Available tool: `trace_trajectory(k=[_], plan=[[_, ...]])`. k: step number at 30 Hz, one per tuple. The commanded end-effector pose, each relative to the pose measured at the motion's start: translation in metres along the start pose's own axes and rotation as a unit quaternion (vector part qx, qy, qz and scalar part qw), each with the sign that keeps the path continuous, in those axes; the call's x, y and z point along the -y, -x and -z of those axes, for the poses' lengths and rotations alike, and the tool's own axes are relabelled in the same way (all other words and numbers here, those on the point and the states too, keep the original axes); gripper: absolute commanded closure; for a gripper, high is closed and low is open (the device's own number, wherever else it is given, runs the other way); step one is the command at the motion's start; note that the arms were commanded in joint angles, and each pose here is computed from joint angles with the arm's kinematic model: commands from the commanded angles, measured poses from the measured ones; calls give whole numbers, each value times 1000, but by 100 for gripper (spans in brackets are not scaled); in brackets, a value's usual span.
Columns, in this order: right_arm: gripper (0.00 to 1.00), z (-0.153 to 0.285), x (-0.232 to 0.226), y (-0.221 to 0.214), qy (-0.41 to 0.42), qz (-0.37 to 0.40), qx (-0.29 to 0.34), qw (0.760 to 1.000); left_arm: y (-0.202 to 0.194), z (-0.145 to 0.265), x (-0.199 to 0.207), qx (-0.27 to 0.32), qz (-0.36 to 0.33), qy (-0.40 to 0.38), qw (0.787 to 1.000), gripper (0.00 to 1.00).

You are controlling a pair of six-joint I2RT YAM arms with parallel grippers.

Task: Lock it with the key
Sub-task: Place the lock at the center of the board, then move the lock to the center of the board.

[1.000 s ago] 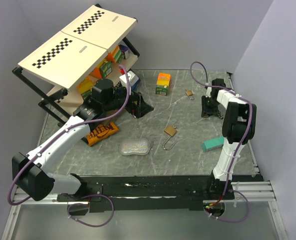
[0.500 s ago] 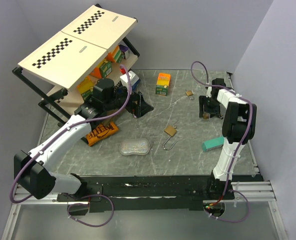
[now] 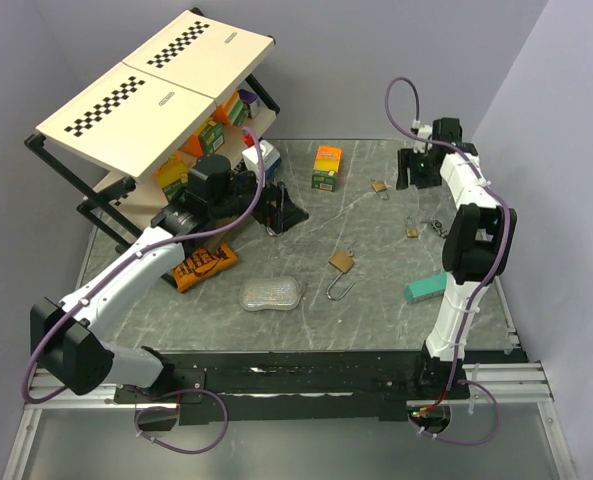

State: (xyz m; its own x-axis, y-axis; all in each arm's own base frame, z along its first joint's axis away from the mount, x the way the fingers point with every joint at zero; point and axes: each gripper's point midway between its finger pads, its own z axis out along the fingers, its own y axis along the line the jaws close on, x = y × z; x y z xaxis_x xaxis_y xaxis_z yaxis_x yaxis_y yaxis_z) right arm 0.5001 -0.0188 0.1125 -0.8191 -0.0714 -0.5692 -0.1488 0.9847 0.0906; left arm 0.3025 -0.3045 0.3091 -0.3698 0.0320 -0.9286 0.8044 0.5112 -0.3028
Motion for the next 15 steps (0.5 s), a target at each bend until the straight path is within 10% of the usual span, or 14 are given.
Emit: trace_trajectory(k=[1, 15], plan=[[30, -20, -13, 8, 21, 15, -9, 1000, 23, 1, 4, 24, -16, -8, 1000, 4], [49, -74, -22, 19, -4, -23, -21, 1000, 16, -2, -10, 15, -2, 8, 1000, 4]])
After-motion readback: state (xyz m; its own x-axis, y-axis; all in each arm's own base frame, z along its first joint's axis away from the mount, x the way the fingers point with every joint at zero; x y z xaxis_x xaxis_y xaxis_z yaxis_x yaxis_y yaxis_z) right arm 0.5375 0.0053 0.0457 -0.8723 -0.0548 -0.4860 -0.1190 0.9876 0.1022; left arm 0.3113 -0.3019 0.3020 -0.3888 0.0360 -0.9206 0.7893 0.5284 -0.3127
